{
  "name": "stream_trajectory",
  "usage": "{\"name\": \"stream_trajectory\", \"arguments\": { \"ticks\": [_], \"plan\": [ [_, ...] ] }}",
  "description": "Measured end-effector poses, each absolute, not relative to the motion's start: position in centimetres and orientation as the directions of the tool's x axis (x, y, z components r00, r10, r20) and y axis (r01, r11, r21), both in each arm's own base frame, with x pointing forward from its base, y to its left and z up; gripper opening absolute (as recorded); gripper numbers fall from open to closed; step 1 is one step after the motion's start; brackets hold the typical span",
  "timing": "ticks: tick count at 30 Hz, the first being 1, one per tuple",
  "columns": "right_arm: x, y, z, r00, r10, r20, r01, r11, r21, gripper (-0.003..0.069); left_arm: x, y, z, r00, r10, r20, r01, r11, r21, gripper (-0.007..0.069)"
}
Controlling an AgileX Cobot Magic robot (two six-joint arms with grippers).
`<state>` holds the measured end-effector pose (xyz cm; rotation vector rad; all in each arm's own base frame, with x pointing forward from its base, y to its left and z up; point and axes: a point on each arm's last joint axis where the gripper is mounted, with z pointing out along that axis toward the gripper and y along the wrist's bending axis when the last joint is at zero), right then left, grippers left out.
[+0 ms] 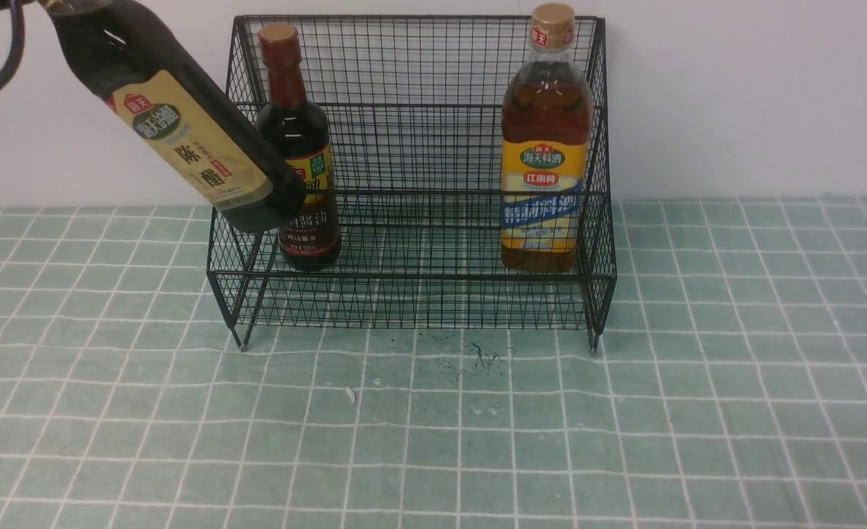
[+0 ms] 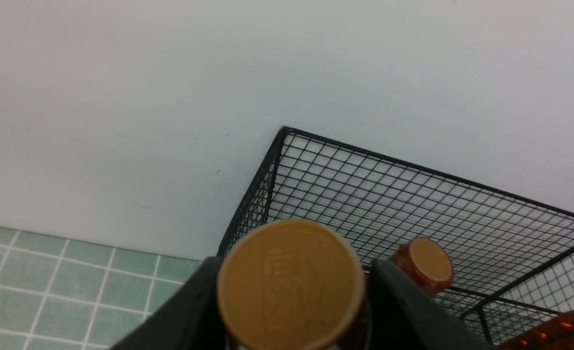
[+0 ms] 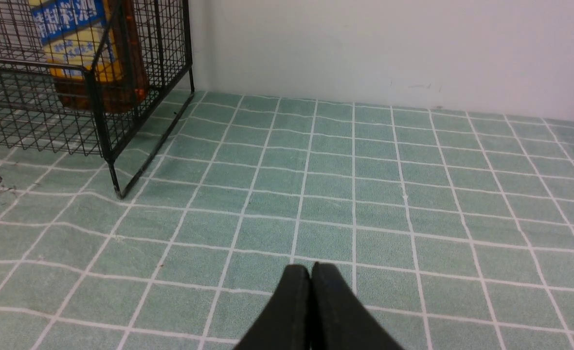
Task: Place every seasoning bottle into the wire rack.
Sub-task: Use the left arm to put the condiment bottle back on the shelf
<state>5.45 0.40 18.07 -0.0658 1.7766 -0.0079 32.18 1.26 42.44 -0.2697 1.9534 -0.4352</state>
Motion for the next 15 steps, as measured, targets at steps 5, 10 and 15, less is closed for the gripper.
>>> {"name": "stream_trajectory", "arguments": {
  "ticks": [5,10,15],
  "plan": [
    [5.5,0.4,18.1,-0.204,-0.049,-0.978,-0.04,0.998,-0.042,-0.0015,34.0,1.5,40.5,-0.447,-0.38,-0.81,-0.014,0.908,-0.419,0.0325],
    [5.5,0.4,18.1,-0.204,-0.049,-0.978,-0.04,0.998,-0.042,-0.0015,35.0,1.3,39.2,-0.489,-0.37,-0.79,-0.021,0.91,-0.413,0.0325],
    [5.5,0.4,18.1,-0.204,-0.049,-0.978,-0.04,0.998,-0.042,-0.0015,35.3,-0.3,38.4,-0.526,-0.273,-0.806,0.022,0.942,-0.334,0.0325]
  ]
}}
